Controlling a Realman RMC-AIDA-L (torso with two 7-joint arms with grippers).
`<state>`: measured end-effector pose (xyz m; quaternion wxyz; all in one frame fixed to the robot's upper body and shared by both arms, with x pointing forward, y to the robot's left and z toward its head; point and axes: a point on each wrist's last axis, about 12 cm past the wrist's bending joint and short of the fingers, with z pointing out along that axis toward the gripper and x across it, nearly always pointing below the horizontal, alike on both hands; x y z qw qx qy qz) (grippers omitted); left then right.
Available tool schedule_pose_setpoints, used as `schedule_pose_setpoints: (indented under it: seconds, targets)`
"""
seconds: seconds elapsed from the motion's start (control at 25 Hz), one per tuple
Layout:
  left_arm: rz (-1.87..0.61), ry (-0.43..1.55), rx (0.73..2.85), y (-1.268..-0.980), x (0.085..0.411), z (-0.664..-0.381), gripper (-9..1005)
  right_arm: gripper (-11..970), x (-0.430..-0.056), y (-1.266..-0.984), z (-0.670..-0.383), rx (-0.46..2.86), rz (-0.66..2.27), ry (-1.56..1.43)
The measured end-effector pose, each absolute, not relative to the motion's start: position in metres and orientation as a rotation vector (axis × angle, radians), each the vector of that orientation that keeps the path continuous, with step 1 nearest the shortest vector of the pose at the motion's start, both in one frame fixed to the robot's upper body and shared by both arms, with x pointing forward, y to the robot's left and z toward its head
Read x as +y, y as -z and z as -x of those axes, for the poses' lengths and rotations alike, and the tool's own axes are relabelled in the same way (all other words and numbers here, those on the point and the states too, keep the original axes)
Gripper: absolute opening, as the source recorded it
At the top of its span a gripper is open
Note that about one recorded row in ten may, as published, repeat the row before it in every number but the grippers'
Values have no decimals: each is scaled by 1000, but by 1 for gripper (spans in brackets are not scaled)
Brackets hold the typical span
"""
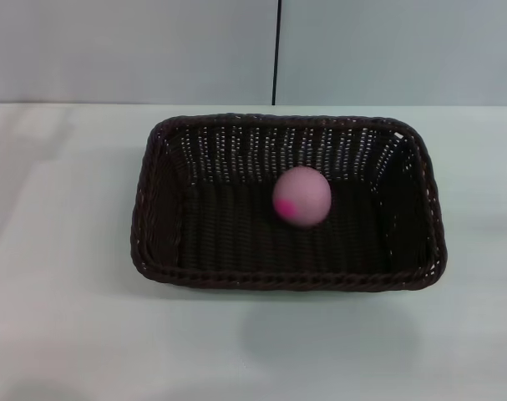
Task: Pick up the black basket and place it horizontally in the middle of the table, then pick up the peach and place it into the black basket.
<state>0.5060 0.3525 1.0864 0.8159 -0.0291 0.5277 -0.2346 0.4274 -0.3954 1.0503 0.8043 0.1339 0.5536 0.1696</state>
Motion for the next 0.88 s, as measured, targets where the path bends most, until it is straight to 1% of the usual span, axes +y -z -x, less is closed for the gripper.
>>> schedule_pose_setpoints:
  seconds: [0.16,0.24,0.56,0.88]
  targets:
    - [232,364,1080,-1068,366,-480,802,607,-413,-1045,-409,1127,-456,-245]
    - [246,352,1079,-1066,367,-477,802,607,-416,-1042,-407,1124,-497,-221]
    - [247,358,1066,-1064,368,-465,802,607,-414,-1039,-418,1140,-530,-230]
    - [261,360,1062,-1062,368,-459,802,607,-414,-1039,-421,1143,-534,-234]
